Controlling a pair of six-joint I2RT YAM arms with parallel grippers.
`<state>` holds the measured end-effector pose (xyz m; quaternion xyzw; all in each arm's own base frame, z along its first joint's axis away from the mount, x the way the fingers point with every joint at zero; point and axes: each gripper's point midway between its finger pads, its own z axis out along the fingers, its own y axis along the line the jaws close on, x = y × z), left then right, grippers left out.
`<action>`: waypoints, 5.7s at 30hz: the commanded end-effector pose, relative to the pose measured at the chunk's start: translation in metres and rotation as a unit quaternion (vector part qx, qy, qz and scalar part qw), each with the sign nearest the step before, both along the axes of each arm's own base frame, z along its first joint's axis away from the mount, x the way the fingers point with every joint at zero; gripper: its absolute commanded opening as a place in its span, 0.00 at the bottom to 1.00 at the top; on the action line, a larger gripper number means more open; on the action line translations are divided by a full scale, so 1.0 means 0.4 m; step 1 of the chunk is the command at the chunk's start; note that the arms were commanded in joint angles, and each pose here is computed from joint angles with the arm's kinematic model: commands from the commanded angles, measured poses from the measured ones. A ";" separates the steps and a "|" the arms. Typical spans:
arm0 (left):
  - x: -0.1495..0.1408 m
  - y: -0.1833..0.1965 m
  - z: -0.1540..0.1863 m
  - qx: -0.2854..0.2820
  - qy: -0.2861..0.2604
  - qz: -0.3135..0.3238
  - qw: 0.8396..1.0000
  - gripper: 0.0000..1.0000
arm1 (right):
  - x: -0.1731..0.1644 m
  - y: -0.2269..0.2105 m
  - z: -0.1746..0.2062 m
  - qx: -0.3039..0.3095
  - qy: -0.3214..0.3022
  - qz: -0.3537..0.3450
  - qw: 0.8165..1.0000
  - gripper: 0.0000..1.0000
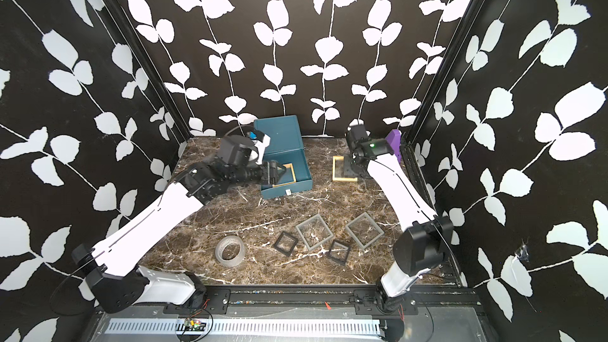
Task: Place the brooch boxes into the drawer by color
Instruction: Pick up the brooch box from the center of the board, then place the brooch box in the drawer, then close the drawer in the storage box.
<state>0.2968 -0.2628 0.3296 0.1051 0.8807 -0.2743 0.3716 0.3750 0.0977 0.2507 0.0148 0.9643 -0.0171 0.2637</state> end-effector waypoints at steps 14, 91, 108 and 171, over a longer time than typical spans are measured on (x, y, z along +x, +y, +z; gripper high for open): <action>0.021 0.202 0.022 -0.008 0.000 0.084 0.996 0.59 | -0.023 0.414 0.127 0.071 0.016 0.123 0.990 0.00; 0.145 0.230 -0.026 -0.060 0.036 0.124 0.990 0.74 | -0.136 0.481 0.092 0.475 0.046 0.002 0.879 0.40; 0.340 0.227 -0.105 -0.060 0.049 0.139 0.987 0.67 | -0.140 0.488 -0.120 0.575 0.089 -0.112 0.805 0.42; 0.371 0.182 -0.246 -0.044 0.097 0.093 0.990 0.25 | 0.058 0.609 -0.047 0.633 -0.021 -0.195 0.749 0.00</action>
